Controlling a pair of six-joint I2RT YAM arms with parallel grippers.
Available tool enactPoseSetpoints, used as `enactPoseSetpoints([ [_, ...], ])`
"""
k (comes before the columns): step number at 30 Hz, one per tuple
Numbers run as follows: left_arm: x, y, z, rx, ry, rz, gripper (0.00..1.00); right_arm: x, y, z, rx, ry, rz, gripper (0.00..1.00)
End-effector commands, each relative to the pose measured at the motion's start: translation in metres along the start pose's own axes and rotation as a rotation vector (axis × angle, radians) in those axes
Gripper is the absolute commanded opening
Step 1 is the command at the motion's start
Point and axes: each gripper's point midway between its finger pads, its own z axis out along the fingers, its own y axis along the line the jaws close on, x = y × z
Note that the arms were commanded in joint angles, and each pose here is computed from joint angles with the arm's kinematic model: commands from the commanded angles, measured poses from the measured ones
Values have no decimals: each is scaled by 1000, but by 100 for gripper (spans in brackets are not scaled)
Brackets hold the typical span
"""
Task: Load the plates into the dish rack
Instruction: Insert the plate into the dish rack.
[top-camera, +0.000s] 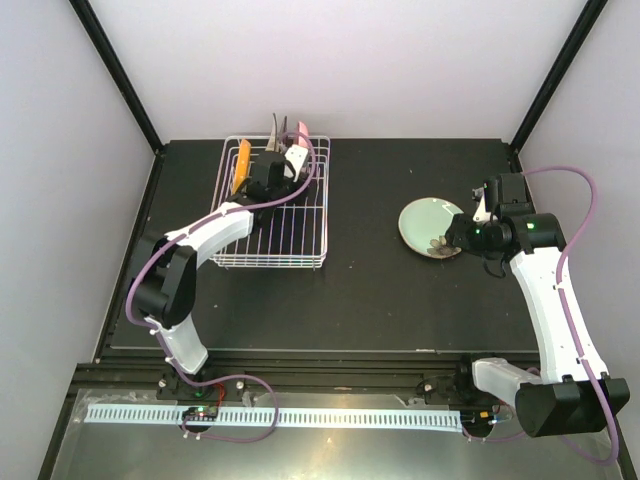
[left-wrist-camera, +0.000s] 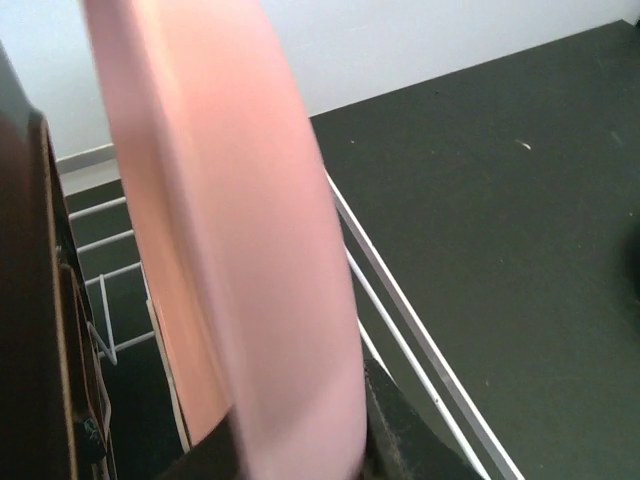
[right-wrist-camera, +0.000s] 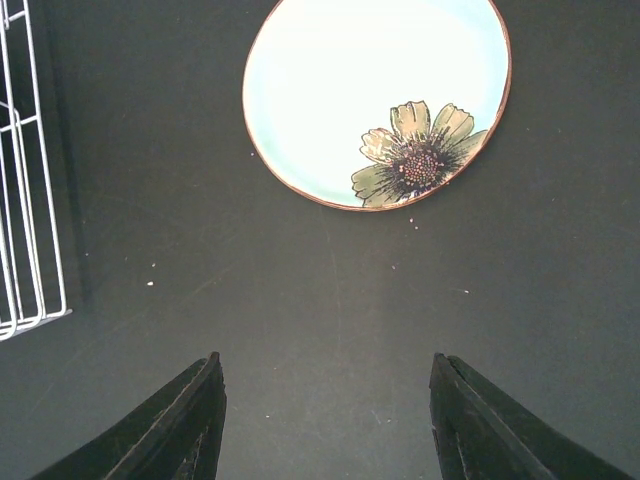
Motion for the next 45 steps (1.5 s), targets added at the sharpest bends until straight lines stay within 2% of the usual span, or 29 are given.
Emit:
enactPoseSetpoints([
  [1, -20, -3, -2, 48, 4, -8, 23, -2, 0, -4, -3, -23, -6, 57],
  [5, -13, 2, -3, 17, 22, 0, 37, -2, -1, -3, -2, -21, -7, 57],
  [18, -26, -8, -29, 58, -22, 3, 50, 0, 0, -1, -9, -17, -3, 57],
  [36, -3, -17, -58, 49, -11, 10, 54, 6, 6, 2, -57, -10, 0, 57],
  [45, -6, -13, -67, 6, -27, 13, 54, 13, 3, -2, -56, -13, 9, 57],
])
